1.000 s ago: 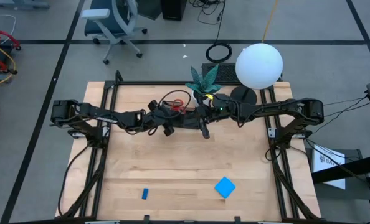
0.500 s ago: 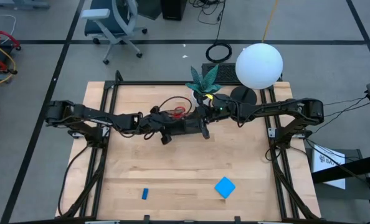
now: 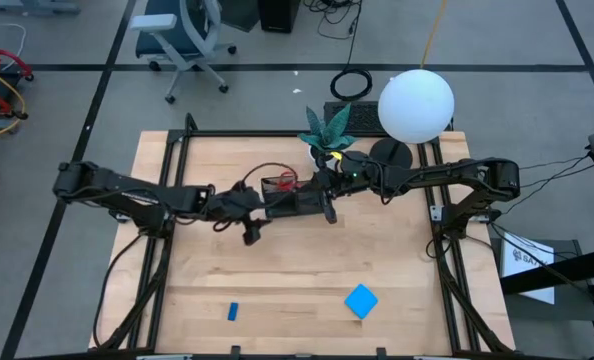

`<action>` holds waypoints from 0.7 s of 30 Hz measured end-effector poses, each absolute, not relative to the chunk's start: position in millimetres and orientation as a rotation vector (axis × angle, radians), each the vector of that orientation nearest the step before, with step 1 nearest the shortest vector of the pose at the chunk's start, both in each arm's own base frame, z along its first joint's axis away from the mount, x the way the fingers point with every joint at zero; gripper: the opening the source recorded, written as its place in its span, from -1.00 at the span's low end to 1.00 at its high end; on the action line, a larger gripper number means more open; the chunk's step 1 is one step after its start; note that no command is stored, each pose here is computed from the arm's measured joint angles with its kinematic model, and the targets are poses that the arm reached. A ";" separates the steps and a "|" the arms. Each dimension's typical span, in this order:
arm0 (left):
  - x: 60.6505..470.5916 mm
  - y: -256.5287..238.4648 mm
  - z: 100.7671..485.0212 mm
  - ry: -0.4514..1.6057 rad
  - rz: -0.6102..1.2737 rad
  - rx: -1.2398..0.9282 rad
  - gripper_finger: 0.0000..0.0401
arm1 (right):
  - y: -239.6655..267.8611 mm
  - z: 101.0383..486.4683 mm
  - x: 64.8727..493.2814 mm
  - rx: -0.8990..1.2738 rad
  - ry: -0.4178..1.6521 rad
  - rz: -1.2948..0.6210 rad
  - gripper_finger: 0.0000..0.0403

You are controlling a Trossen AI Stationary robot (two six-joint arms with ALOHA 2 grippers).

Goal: Pick and place office supplies into organizer
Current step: Put the blue eraser into the black desk organizer

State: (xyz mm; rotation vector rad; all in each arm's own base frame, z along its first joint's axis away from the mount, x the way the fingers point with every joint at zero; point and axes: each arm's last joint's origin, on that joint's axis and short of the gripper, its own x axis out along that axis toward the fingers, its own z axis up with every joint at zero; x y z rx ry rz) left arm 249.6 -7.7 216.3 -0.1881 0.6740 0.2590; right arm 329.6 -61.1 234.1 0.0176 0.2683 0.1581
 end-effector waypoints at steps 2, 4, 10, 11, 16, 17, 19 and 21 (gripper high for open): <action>246.2 -14.3 217.0 0.693 0.231 -0.212 0.27 | -61.1 234.1 329.6 0.018 0.269 0.158 -0.35; 245.0 -21.2 216.2 0.706 0.209 -0.217 0.27 | -61.0 234.0 329.6 0.018 0.270 0.158 -0.35; 237.4 -40.3 210.6 0.797 0.117 -0.189 0.27 | -61.0 233.6 329.5 0.019 0.274 0.159 -0.35; 236.3 -43.4 210.1 0.807 0.102 -0.196 0.27 | -61.0 233.6 329.5 0.019 0.274 0.159 -0.35; 229.6 -60.3 207.2 0.870 0.013 -0.227 0.27 | -61.1 233.6 329.5 0.019 0.274 0.158 -0.35; 227.9 -63.8 206.6 0.883 0.000 -0.226 0.27 | -61.0 233.6 329.5 0.019 0.274 0.158 -0.35; 224.1 -70.7 205.2 0.910 -0.017 -0.232 0.27 | -61.1 233.6 329.5 0.019 0.274 0.158 -0.35; 221.0 -77.4 204.4 0.926 -0.031 -0.241 0.27 | -61.0 233.6 329.5 0.019 0.274 0.158 -0.35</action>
